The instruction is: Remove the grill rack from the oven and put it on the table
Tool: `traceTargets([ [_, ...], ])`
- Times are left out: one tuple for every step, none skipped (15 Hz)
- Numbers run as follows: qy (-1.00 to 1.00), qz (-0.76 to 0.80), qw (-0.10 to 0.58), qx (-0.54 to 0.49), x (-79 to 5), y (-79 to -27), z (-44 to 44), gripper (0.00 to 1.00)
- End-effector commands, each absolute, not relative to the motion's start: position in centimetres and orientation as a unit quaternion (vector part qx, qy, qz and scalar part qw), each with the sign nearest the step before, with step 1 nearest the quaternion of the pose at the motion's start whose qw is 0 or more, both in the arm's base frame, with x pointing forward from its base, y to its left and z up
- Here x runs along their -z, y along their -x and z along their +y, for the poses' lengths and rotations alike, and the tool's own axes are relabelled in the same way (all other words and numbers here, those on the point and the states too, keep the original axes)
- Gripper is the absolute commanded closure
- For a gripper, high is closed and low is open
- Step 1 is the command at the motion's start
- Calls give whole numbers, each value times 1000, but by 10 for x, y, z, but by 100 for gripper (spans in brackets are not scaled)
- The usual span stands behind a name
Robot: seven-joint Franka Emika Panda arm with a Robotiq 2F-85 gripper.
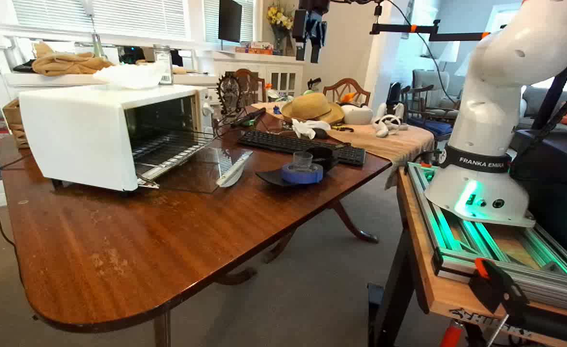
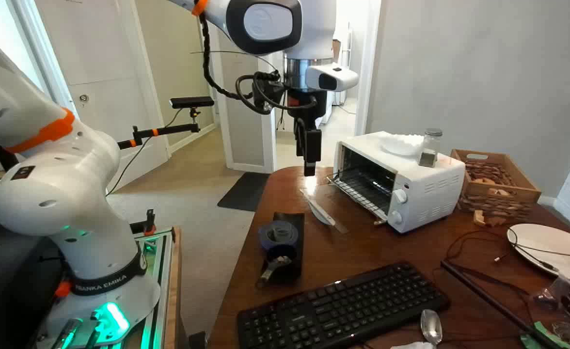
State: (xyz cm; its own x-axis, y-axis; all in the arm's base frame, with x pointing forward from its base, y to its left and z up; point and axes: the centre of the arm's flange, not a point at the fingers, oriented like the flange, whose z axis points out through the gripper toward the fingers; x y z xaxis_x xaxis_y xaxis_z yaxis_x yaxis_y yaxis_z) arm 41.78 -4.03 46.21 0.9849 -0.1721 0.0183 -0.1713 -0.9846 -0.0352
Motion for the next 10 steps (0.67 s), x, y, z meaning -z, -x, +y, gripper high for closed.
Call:
traceTargets([
  [996, 86, 17, 11, -462, -418, -40, 0],
  [996, 86, 17, 11, -462, -418, -40, 0],
  [996, 86, 17, 11, -462, -418, -40, 0],
  [996, 86, 17, 11, -462, -418, -40, 0],
  [996, 86, 17, 11, -462, -418, -40, 0],
  [996, 86, 17, 11, -462, -418, -40, 0],
  [996, 86, 17, 11, -462, -418, -40, 0],
  [996, 86, 21, 6, -454, -429, -37, 0],
  [996, 84, 26, 6, -451, -433, -35, 0],
  [994, 94, 43, 19, -445, -443, -32, 0],
])
